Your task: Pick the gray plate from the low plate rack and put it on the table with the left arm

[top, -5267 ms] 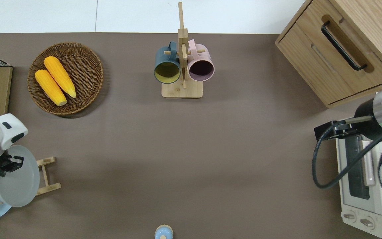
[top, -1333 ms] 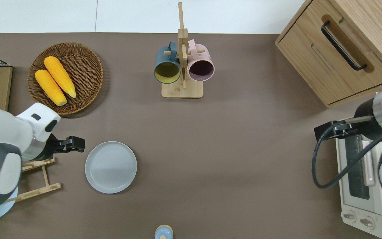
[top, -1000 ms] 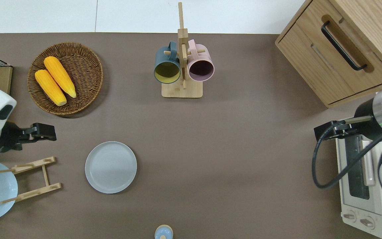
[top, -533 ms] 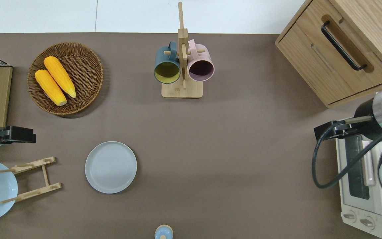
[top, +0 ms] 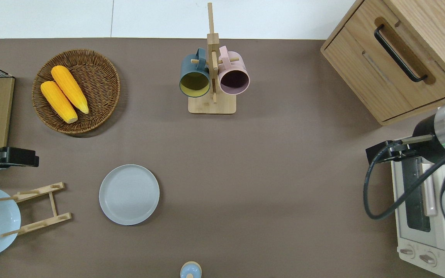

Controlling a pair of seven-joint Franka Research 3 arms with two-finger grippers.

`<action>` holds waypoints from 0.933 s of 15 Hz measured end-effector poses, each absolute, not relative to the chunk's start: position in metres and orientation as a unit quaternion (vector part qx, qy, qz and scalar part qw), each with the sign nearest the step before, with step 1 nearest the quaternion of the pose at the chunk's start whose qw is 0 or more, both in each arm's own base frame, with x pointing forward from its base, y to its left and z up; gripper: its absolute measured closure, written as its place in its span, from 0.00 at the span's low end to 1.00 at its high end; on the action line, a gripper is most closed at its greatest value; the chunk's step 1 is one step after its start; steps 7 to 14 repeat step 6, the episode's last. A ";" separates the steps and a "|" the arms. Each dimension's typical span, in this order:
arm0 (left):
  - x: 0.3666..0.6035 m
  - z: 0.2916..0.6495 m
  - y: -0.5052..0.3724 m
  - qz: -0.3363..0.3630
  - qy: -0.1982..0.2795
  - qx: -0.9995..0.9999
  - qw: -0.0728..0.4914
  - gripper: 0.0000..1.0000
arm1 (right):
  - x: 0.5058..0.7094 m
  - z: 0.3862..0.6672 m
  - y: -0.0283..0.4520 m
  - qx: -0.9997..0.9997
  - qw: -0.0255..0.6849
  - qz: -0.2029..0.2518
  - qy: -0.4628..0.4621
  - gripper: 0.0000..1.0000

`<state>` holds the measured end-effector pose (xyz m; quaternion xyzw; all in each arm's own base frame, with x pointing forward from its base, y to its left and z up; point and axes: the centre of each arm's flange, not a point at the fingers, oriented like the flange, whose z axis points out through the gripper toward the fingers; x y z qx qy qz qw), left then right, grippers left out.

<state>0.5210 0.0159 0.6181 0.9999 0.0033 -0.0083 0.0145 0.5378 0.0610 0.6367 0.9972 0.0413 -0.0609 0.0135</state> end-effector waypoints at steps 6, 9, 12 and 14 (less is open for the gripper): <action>0.521 0.618 0.019 -0.009 0.020 1.000 0.015 0.00 | 0.538 0.637 0.061 0.997 0.014 -0.061 0.041 0.01; 0.521 0.618 0.019 -0.009 0.020 1.000 0.015 0.00 | 0.538 0.637 0.061 0.997 0.014 -0.061 0.041 0.01; 0.521 0.618 0.019 -0.009 0.020 1.000 0.015 0.00 | 0.538 0.637 0.061 0.997 0.014 -0.061 0.041 0.01; 0.521 0.618 0.019 -0.009 0.020 1.000 0.015 0.00 | 0.538 0.637 0.061 0.997 0.014 -0.061 0.041 0.01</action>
